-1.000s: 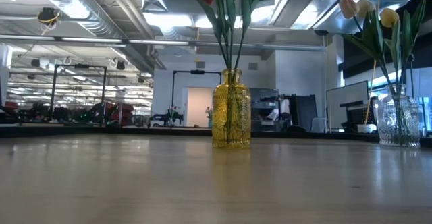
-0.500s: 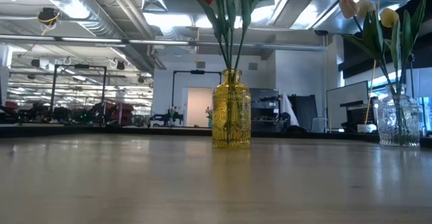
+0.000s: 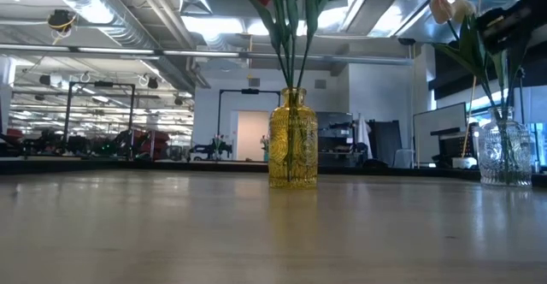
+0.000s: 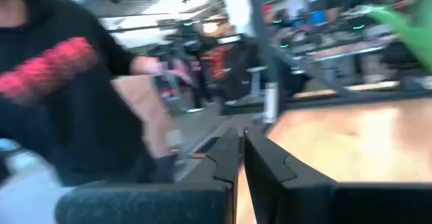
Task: Sort flowers into vase by color
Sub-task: Return to Home Position
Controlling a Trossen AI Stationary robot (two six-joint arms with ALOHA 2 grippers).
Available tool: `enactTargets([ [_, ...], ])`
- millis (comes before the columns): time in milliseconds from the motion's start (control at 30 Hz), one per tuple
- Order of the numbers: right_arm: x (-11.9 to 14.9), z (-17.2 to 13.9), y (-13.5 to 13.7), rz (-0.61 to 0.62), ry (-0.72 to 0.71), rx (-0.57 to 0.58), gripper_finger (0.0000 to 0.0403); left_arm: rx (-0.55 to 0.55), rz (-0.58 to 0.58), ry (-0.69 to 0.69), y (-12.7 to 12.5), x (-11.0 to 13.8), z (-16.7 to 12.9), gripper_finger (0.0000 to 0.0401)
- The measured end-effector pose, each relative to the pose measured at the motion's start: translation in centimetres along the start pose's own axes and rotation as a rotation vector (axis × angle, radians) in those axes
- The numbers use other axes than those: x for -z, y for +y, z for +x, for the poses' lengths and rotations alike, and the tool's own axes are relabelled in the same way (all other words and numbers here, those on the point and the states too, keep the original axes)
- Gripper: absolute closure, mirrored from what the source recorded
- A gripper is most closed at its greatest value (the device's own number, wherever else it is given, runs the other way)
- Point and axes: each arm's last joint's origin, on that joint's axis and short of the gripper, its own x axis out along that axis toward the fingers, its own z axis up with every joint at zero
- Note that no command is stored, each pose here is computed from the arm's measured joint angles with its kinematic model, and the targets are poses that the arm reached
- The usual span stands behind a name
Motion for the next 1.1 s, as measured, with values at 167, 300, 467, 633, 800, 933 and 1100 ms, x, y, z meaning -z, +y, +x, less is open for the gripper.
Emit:
enactTargets([
  [167, 1.2, -1.0, -1.8, -0.044, -0.022, 0.086, 0.0377, -0.026, -0.048, -0.003, 0.7, 2.1, -0.7, 0.0339],
  [300, 1.1, -1.4, -2.6, -0.109, -0.021, 0.147, 0.0377, 0.004, -0.068, -0.014, 0.9, 5.4, -0.9, 0.0339],
  [467, 0.8, -1.7, -3.5, -0.194, -0.037, 0.24, 0.0377, 0.17, -0.045, -0.109, 0.5, 8.1, -1.0, 0.0339],
  [633, 1.0, -2.1, -4.4, -0.201, -0.003, 0.337, 0.0377, 0.351, -0.067, -0.042, 0.3, 11.1, -1.0, 0.0339],
  [800, 1.2, -2.6, -5.4, -0.195, 0.025, 0.455, 0.0377, 0.327, -0.051, -0.018, 0.8, 12.5, -0.9, 0.0339],
  [933, 1.2, -2.9, -5.7, -0.215, 0.024, 0.499, 0.0377, 0.386, -0.038, 0.018, 1.0, 12.9, -0.8, 0.0339],
  [1100, 1.3, -2.9, -5.7, -0.214, 0.038, 0.489, 0.0377, 0.382, -0.026, 0.059, 1.4, 13.3, -0.6, 0.0339],
])
